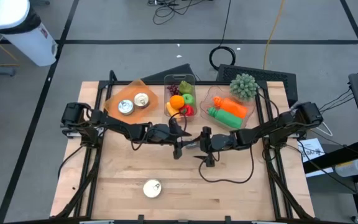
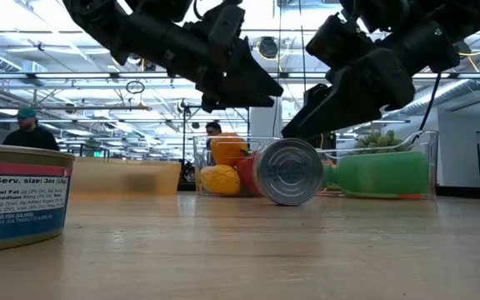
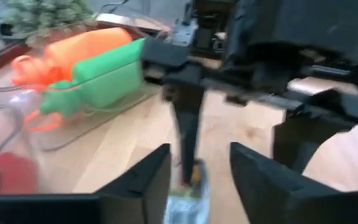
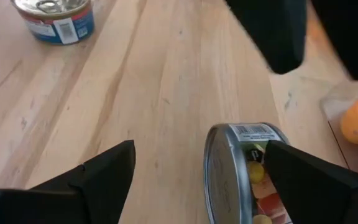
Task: Pick & Place Food Item
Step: Put the green tuna can into the orange bin
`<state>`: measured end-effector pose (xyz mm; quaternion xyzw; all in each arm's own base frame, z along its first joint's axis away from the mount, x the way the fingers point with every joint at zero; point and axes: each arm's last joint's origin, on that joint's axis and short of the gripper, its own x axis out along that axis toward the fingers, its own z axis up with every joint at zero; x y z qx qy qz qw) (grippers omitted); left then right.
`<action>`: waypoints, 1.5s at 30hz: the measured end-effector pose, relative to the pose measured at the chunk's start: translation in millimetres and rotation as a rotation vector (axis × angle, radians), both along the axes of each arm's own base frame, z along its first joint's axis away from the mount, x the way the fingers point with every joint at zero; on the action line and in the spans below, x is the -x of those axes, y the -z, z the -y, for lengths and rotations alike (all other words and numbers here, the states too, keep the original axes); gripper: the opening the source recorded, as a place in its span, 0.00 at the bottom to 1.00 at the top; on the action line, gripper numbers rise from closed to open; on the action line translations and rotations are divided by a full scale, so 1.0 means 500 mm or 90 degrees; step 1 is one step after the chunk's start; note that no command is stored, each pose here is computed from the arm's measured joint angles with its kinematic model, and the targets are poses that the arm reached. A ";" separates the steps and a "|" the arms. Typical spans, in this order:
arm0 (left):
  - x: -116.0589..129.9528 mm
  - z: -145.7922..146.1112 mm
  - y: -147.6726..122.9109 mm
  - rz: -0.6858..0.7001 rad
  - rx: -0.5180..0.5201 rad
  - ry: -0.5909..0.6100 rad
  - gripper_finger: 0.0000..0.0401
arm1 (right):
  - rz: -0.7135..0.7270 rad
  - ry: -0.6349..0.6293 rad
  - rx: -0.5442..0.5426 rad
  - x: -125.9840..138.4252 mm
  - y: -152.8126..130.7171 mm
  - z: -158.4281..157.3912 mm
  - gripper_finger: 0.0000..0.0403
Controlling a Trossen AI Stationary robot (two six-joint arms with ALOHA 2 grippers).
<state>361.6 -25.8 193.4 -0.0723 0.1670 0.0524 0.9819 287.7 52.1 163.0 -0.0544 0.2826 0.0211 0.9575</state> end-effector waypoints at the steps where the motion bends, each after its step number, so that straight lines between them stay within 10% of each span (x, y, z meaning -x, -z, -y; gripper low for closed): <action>1: 0.001 -0.002 0.002 -0.005 -0.004 -0.009 0.47 | 0.001 -0.002 0.000 0.002 -0.003 -0.001 0.85; 11: 0.008 0.006 0.021 -0.065 0.010 -0.010 0.71 | 0.006 -0.003 0.003 0.001 -0.004 0.000 0.83; 29: -0.030 -0.024 0.145 -0.090 -0.023 -0.061 0.73 | 0.016 -0.003 0.002 -0.001 -0.008 0.000 0.83; 33: -0.034 -0.023 0.139 -0.070 -0.038 -0.018 0.60 | 0.017 -0.002 0.000 -0.001 -0.008 0.000 0.83; 40: -0.044 -0.018 0.118 0.000 -0.081 0.072 0.07 | 0.018 -0.001 -0.003 -0.001 -0.009 0.000 0.83; 45: -0.045 -0.029 0.116 0.006 -0.014 0.033 0.13 | 0.018 -0.001 0.000 0.007 -0.021 -0.003 0.83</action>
